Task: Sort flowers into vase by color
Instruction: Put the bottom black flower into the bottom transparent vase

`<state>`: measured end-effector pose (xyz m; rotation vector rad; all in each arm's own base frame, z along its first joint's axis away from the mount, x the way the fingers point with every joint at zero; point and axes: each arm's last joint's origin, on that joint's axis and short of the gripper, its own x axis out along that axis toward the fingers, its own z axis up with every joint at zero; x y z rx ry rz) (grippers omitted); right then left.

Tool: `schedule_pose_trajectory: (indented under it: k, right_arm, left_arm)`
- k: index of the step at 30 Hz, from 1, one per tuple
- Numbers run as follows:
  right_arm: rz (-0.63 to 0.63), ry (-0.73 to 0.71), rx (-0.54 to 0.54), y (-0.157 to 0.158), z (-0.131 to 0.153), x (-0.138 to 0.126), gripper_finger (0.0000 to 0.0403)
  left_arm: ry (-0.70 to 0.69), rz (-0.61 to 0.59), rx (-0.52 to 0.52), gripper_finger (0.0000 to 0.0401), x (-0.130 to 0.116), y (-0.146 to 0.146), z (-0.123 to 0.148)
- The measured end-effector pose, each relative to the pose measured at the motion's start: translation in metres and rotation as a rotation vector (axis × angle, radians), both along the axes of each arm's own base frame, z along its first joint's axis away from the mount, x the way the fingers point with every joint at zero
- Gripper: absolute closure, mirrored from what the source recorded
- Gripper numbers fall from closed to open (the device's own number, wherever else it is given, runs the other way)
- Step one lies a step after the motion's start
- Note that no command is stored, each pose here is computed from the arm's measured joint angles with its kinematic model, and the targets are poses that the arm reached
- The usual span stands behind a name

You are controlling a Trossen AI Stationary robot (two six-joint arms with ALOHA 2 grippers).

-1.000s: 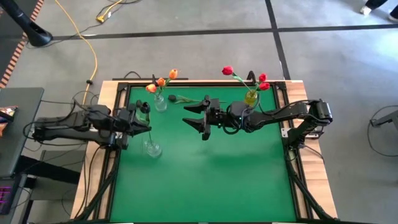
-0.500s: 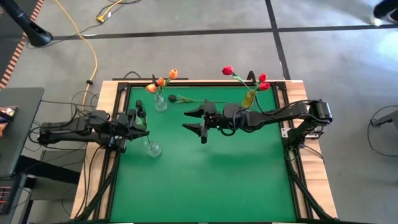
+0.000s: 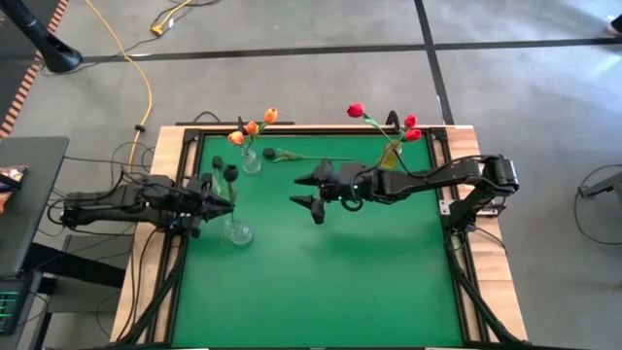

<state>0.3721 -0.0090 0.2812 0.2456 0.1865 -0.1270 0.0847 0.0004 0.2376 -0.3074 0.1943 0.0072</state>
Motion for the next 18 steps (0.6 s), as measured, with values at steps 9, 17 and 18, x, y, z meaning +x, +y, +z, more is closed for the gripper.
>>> schedule_pose_trajectory:
  k: [9,17,18]
  right_arm:
    - [-0.024,0.144,-0.008,-0.001,-0.013,-0.004,0.0106]
    - [-0.025,0.249,-0.074,0.0,-0.022,-0.007,0.0106]
    - [-0.017,0.261,-0.086,0.001,-0.023,-0.008,0.0106]
  left_arm:
    - [0.004,-0.014,-0.027,0.0271,0.0,-0.001,0.0]
    - [0.04,-0.07,-0.195,0.0249,-0.001,-0.003,-0.003]
    - [0.044,-0.086,-0.217,0.0248,-0.001,-0.004,-0.003]
